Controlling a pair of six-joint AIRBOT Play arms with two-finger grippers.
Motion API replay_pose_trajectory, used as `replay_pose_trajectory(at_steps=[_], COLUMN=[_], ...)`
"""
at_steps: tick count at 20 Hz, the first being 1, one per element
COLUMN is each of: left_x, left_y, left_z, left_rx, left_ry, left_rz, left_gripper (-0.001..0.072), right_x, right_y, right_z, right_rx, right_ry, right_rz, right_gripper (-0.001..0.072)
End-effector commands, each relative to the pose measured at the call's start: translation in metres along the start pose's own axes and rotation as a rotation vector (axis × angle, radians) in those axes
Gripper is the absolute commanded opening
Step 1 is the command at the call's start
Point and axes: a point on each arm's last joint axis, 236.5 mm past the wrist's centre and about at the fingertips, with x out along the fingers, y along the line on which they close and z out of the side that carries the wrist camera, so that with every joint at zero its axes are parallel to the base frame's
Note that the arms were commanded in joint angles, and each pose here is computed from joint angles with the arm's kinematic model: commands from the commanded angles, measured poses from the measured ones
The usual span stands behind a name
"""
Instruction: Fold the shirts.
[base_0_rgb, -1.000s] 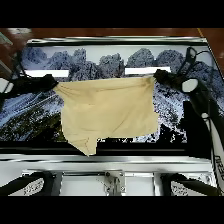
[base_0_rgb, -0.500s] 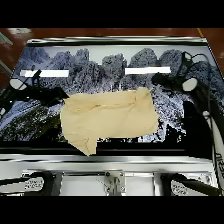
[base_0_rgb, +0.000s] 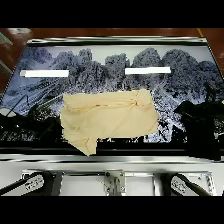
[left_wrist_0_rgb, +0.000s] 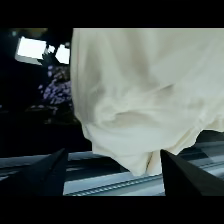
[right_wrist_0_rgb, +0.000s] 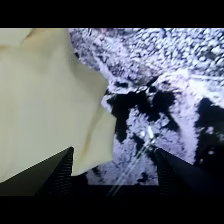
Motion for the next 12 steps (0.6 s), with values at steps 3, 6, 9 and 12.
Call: replay_pose_trajectory(at_steps=[3, 6, 9, 12], left_x=[0.028, 0.034, 0.039, 0.035], left_y=[0.009, 0.014, 0.008, -0.004], left_z=[-0.001, 0.006, 0.022, 0.040], left_rx=[-0.044, -0.059, -0.091, -0.118], left_ry=[-0.080, -0.093, -0.152, -0.225], left_rz=[-0.065, -0.054, -0.078, -0.130], left_gripper=[0.0660, 0.0660, 0.0424, 0.0107], right_x=[0.010, 0.011, 0.016, 0.035], right_y=[0.009, 0.008, 0.005, 0.001], right_z=[-0.025, -0.023, -0.025, -0.045], right_rx=[0.086, 0.092, 0.131, 0.204], right_ry=[0.050, 0.045, 0.040, 0.070], right_rz=[0.124, 0.121, 0.117, 0.130], right_gripper=[0.0634, 0.0634, 0.0634, 0.0634])
